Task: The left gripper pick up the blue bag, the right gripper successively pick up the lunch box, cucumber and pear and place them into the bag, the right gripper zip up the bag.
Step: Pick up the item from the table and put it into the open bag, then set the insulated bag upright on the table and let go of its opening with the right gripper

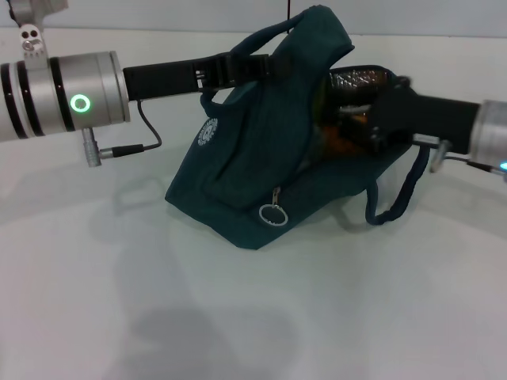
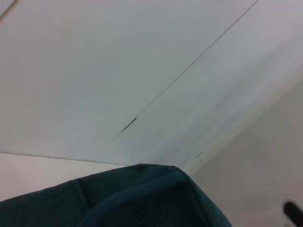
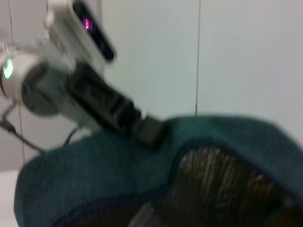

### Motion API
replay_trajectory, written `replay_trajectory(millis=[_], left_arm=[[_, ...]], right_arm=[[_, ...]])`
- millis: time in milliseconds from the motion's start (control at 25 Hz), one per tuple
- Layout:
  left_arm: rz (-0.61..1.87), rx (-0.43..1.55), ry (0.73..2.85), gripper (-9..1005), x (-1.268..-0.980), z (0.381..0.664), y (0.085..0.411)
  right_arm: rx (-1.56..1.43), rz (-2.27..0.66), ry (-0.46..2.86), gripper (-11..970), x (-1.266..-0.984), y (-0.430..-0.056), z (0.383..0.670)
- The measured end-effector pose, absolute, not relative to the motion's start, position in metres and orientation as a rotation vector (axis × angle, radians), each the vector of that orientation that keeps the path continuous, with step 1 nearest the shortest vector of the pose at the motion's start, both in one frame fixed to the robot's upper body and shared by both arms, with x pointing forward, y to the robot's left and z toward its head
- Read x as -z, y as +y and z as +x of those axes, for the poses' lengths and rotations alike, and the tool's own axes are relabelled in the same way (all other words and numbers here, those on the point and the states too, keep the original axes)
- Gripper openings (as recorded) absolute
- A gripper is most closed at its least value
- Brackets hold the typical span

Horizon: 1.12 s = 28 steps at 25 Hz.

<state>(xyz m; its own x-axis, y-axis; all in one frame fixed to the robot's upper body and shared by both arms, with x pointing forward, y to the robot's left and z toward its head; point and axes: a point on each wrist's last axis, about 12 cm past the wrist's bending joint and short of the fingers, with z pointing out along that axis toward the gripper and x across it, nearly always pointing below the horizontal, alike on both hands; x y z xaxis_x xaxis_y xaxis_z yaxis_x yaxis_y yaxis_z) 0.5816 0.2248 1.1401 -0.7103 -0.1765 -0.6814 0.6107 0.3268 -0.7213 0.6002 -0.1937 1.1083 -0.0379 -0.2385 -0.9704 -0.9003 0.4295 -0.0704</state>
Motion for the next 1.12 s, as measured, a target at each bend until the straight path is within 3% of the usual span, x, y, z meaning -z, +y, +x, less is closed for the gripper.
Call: replay_trajectory(millis=[80,280,480,720,920,1120], left_arm=[[0.382,1.451,1.903,64,-1.14,0.582,0.225],[0.375,1.448,1.902,65,-1.139,0.581,0.226],[0.369,1.444,1.902,66,-1.139,0.581,0.227],[0.334,1.433,1.895,65,-1.138,0.581,0.234],[0.32,1.427,1.897,65,-1.136,0.58,0.236],[0.316,1.423,1.898,64,-1.136,0.581,0.237]], right_arm=[[-0.742,-1.005,1.516,192,-1.113,-0.201,0.594],[-0.805,-0.883,1.419,426,-1.122,-0.232,0.575],[-0.801,-0.779,1.412,504,-1.117,-0.261,0.562],[-0.737,-0.705,1.505,598,-1.081,-0.284,0.537],[-0.701,-0.663,1.586,592,-1.056,-0.294,0.522],[-0.626,-0.653,1.647,592,-1.049,-0.296,0.528]])
